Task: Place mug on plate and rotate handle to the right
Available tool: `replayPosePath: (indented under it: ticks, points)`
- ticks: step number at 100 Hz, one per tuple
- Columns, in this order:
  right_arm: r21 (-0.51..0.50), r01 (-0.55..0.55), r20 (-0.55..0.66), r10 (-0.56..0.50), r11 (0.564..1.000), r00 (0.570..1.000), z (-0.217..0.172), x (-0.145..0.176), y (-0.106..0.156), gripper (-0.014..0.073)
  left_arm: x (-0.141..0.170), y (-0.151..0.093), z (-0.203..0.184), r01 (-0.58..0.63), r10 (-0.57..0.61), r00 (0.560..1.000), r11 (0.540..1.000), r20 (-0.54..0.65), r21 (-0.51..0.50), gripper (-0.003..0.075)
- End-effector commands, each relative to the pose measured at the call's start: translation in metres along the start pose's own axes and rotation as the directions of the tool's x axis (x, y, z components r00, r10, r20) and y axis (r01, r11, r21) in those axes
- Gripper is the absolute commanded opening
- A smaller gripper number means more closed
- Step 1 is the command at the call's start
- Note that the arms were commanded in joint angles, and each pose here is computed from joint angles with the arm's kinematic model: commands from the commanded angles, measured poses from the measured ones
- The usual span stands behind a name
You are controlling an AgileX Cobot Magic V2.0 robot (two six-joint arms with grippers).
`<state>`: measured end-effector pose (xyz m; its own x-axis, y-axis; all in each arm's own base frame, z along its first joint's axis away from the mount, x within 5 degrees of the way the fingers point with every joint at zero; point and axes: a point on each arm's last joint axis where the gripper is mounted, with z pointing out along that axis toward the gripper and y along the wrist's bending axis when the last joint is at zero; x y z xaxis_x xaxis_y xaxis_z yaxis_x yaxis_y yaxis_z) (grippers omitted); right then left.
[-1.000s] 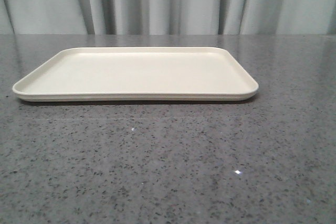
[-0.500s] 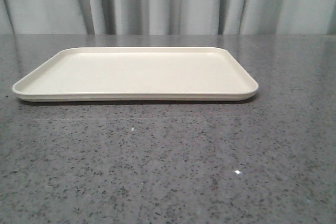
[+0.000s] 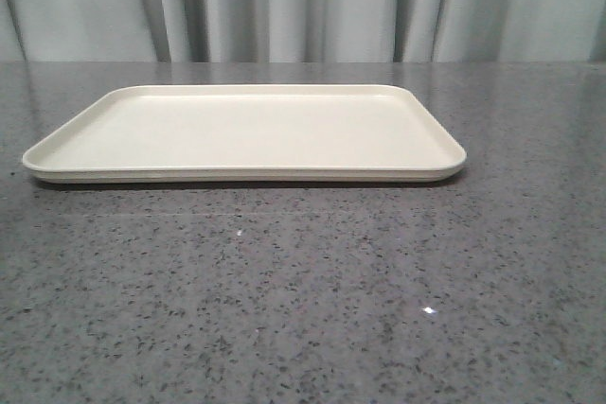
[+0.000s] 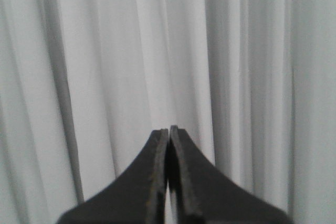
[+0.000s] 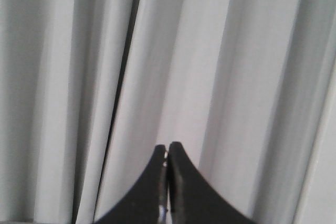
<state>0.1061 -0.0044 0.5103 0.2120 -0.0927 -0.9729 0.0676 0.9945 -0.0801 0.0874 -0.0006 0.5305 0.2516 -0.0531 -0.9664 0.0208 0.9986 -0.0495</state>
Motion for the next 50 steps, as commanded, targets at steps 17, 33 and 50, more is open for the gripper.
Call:
replayPosePath:
  ticks: [17,33,50]
  points:
    - [-0.068,0.023,0.102,-0.016,0.997,0.995,0.002,-0.019,0.007,0.0257,-0.001,0.002,0.010,-0.045,0.043,0.998,0.998,-0.040,-0.038,-0.0020]
    - [-0.073,0.022,0.104,-0.015,0.997,0.994,0.002,-0.019,0.008,0.0379,0.006,0.003,0.018,-0.072,0.066,0.992,0.996,-0.104,-0.052,-0.0019]
    - [-0.072,0.027,0.129,-0.017,0.997,0.992,0.002,-0.021,0.007,0.0379,0.011,0.004,0.020,-0.075,0.064,0.987,0.995,-0.150,-0.064,-0.0019]
